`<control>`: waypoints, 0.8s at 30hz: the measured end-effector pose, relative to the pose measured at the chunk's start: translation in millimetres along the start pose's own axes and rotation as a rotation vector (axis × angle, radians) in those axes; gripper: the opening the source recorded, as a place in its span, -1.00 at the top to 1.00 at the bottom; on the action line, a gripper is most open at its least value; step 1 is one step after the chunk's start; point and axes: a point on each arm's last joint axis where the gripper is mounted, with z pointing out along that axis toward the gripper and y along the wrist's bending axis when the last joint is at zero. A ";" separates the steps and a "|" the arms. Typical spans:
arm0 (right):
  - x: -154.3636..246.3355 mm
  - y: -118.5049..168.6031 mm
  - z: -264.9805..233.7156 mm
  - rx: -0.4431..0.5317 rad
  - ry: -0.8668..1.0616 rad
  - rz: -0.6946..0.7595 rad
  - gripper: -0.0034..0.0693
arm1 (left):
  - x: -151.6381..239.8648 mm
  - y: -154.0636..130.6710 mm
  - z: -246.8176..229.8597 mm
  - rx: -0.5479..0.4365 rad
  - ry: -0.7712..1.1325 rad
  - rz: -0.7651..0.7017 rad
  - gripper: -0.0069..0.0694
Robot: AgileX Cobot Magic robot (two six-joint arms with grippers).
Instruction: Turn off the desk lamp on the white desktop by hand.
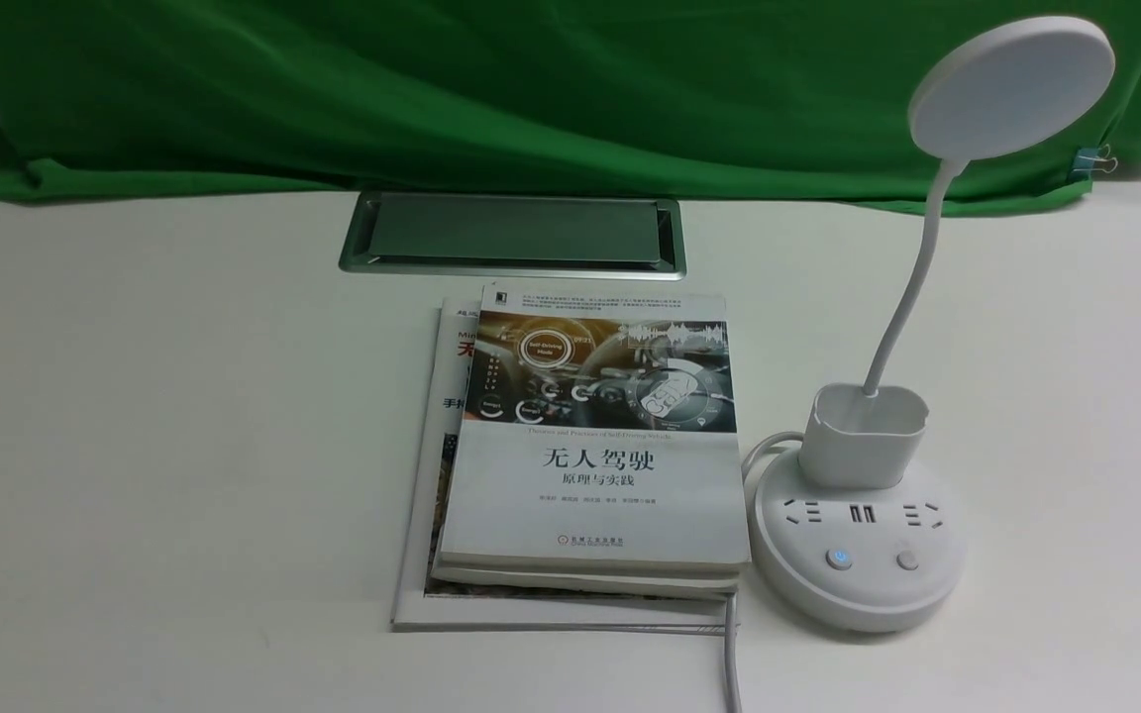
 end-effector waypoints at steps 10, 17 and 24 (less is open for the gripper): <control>0.0 0.0 0.0 0.000 0.000 0.000 0.80 | 0.0 0.0 0.0 0.000 0.000 -0.001 0.77; -0.1 0.0 0.0 0.000 -0.001 0.000 0.77 | 0.0 0.0 0.0 0.000 0.000 0.000 0.77; -0.1 0.0 0.0 0.000 -0.001 0.000 0.76 | 0.0 0.0 0.0 0.000 0.000 0.000 0.77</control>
